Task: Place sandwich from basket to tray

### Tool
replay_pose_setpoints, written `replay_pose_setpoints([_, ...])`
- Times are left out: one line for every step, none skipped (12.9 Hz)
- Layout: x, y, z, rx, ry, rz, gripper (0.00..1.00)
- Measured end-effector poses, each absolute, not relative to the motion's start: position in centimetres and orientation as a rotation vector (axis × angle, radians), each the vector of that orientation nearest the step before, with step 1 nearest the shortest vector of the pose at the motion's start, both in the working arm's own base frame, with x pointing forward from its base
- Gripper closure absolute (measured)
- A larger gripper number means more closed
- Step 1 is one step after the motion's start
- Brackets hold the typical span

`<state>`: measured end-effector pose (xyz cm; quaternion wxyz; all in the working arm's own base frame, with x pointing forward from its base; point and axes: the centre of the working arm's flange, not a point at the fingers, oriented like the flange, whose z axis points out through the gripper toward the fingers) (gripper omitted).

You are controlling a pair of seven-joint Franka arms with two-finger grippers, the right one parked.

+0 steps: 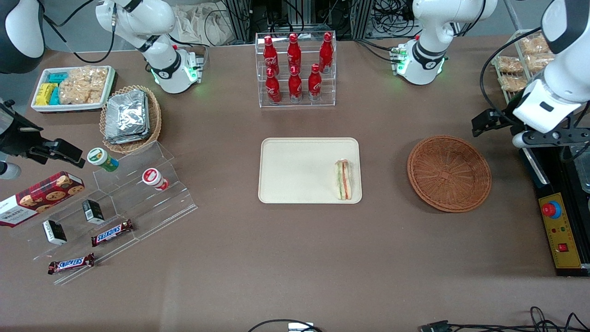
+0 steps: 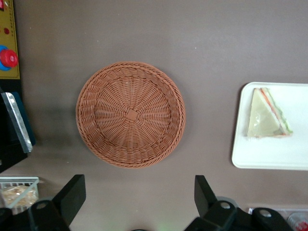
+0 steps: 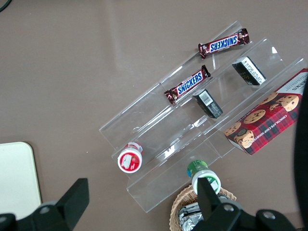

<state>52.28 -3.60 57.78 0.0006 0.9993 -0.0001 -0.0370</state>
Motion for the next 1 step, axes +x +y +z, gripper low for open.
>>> replay_pose_setpoints([52.46,-3.46,58.22,3.137,-0.034,-0.110,0.00])
